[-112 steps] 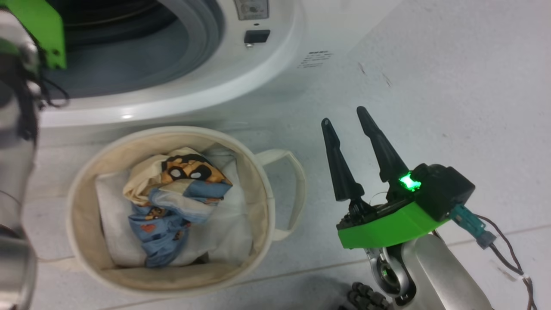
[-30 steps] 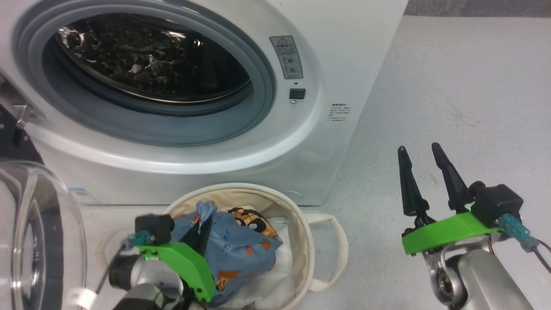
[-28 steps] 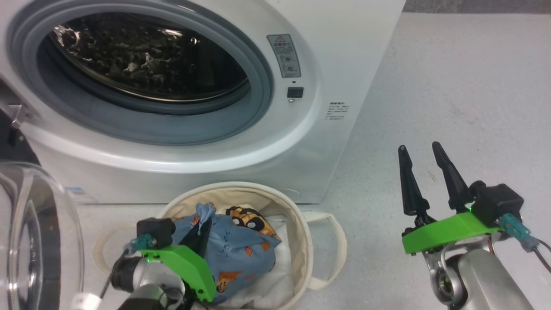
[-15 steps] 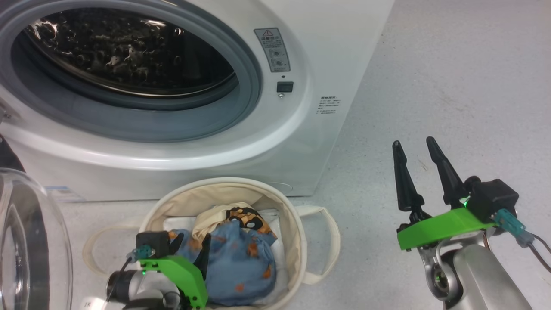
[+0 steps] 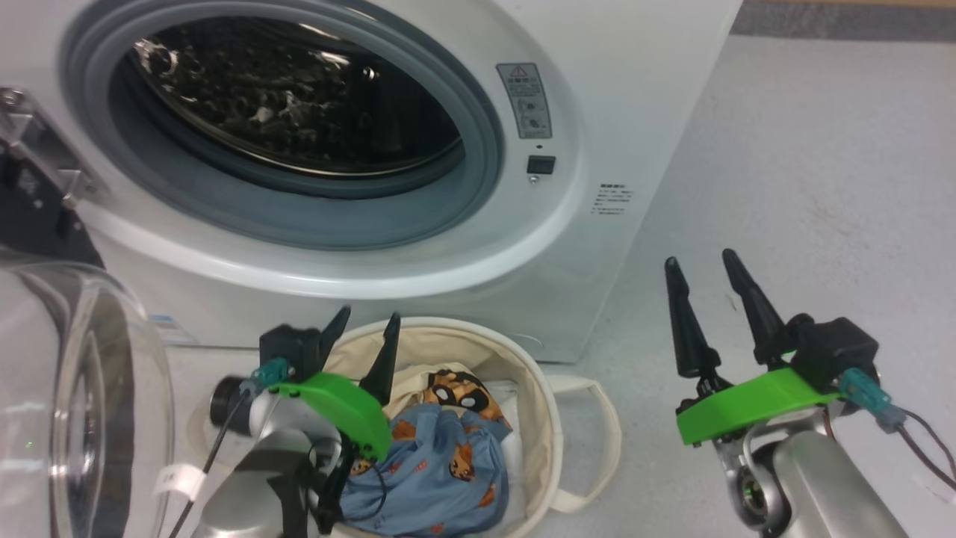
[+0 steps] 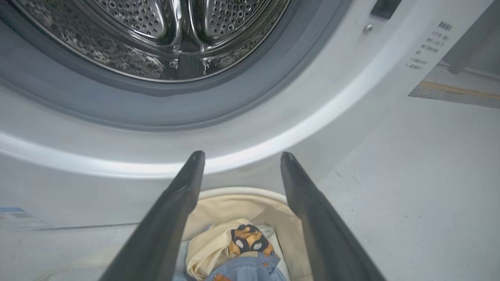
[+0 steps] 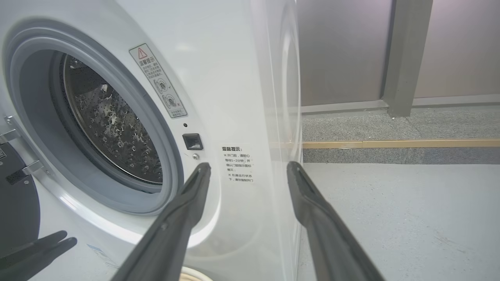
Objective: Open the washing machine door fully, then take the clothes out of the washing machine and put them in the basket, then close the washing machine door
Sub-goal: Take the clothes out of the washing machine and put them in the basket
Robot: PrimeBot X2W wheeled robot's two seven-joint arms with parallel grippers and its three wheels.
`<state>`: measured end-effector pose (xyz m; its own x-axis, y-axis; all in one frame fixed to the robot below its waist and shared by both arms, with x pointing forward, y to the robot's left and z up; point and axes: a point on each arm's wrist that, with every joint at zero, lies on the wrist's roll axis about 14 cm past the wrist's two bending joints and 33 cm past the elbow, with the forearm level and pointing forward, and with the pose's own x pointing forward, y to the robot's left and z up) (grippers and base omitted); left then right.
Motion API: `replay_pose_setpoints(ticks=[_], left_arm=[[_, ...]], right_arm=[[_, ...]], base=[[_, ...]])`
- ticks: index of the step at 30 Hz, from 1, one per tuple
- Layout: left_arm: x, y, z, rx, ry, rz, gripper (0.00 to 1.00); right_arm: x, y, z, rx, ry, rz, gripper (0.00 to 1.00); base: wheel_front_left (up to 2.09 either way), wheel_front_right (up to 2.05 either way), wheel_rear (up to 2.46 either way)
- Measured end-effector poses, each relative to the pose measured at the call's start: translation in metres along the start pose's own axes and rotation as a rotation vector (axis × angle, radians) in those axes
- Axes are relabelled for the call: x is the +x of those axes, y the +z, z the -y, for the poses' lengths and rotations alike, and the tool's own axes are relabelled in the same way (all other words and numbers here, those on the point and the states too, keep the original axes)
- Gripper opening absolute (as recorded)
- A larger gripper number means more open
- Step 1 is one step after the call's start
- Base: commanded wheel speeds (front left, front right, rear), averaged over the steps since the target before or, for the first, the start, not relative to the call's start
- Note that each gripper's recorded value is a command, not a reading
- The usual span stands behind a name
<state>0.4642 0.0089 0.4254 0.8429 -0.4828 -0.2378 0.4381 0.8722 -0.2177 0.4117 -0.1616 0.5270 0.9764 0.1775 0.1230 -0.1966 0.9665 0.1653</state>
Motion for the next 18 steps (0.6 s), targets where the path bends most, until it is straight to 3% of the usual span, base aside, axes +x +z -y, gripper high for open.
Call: replay_pose_setpoints(ticks=[7, 18], left_arm=[[-0.012, 0.057, 0.003, 0.017, 0.0, 0.18, 1.0], [-0.06, 0.093, -0.015, 0.018, 0.074, 0.303, 1.0]], right_arm=[[0.0, 0.003, -0.026, 0.023, 0.069, 0.006, 1.0], [-0.004, 0.002, -0.057, 0.046, 0.148, -0.001, 1.0]], base=[[0.0, 0.0, 0.0], [0.0, 0.0, 0.0]])
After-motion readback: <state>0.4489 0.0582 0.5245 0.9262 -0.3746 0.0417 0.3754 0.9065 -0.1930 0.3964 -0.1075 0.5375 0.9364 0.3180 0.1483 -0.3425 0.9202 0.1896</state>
